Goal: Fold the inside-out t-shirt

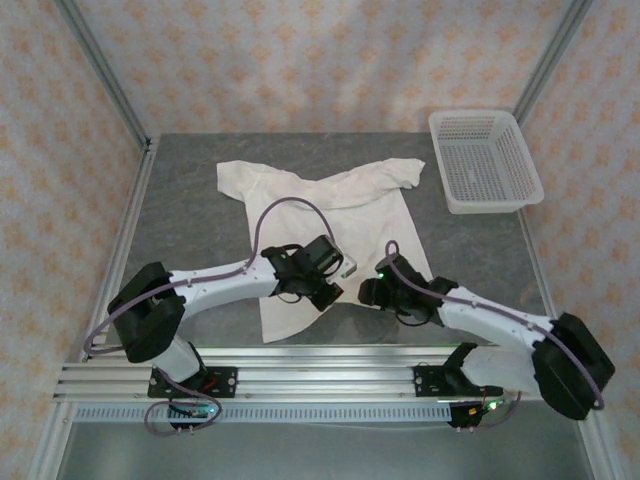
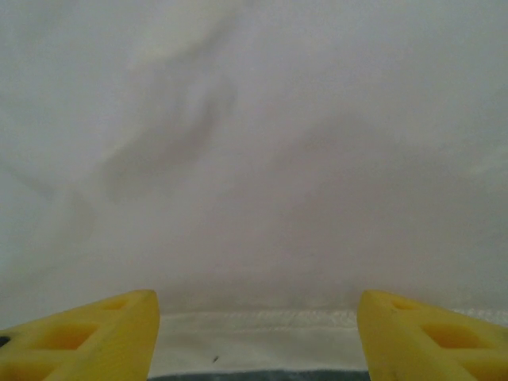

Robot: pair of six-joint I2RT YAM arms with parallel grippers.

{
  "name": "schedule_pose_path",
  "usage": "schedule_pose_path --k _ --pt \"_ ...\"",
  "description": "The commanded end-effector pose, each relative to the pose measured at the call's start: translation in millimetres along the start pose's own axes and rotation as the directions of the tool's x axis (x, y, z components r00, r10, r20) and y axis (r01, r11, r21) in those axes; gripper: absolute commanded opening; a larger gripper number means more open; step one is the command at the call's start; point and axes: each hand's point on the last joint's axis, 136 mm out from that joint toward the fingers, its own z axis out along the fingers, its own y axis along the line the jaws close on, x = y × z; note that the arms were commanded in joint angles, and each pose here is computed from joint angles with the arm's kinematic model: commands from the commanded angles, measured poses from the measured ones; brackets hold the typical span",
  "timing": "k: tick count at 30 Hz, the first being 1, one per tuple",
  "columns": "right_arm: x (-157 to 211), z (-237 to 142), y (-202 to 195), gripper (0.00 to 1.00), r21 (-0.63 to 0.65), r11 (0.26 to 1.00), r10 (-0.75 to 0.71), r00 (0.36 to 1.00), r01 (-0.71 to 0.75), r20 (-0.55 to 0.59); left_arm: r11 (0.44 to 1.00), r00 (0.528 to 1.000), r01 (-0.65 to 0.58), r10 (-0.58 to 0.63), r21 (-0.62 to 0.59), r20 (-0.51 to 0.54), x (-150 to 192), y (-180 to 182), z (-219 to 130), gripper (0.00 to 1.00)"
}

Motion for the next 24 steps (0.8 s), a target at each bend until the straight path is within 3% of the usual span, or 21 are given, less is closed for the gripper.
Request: schedule_pose_path --k 1,2,4,7,16,20,22,24 --pt "-9 10 22 0.62 -0.035 0.999 0.000 1.000 0.001 0.017 1.000 0.999 0.009 -0.010 0.022 0.034 -6 -1 -7 0.00" --pt "-8 14 24 0.56 -0.042 0.999 0.012 1.000 -0.012 0.009 1.000 0.999 0.008 -0.009 0.025 0.034 -7 -2 -8 0.00" --pt "-9 22 30 0.28 -0.060 0.997 0.046 0.999 -0.045 0.005 1.000 0.999 0.009 -0.010 0.022 0.034 -6 -1 -8 0.00" --pt "-15 22 29 0.00 -0.052 0.995 0.082 0.996 -0.080 0.028 1.000 0.999 0.014 -0.014 0.005 0.033 -4 3 -8 0.00" --pt "-59 -43 34 0.00 -0.053 0.997 0.060 0.966 -0.049 0.250 0.998 1.000 0.022 -0.022 -0.063 0.002 7 17 -1 0.00" --pt "-61 -51 40 0.03 -0.073 0.996 -0.020 0.962 0.041 0.273 0.995 0.999 0.044 -0.044 -0.086 0.004 3 24 1 0.02" --pt "-56 -48 43 0.36 -0.072 0.989 -0.109 0.960 0.132 0.257 0.996 0.999 0.050 -0.049 -0.070 0.011 0 23 1 0.05" --pt "-49 -42 48 0.49 -0.086 0.967 -0.212 0.944 0.240 0.252 0.997 0.998 0.055 -0.054 -0.061 0.015 -2 24 -1 0.06"
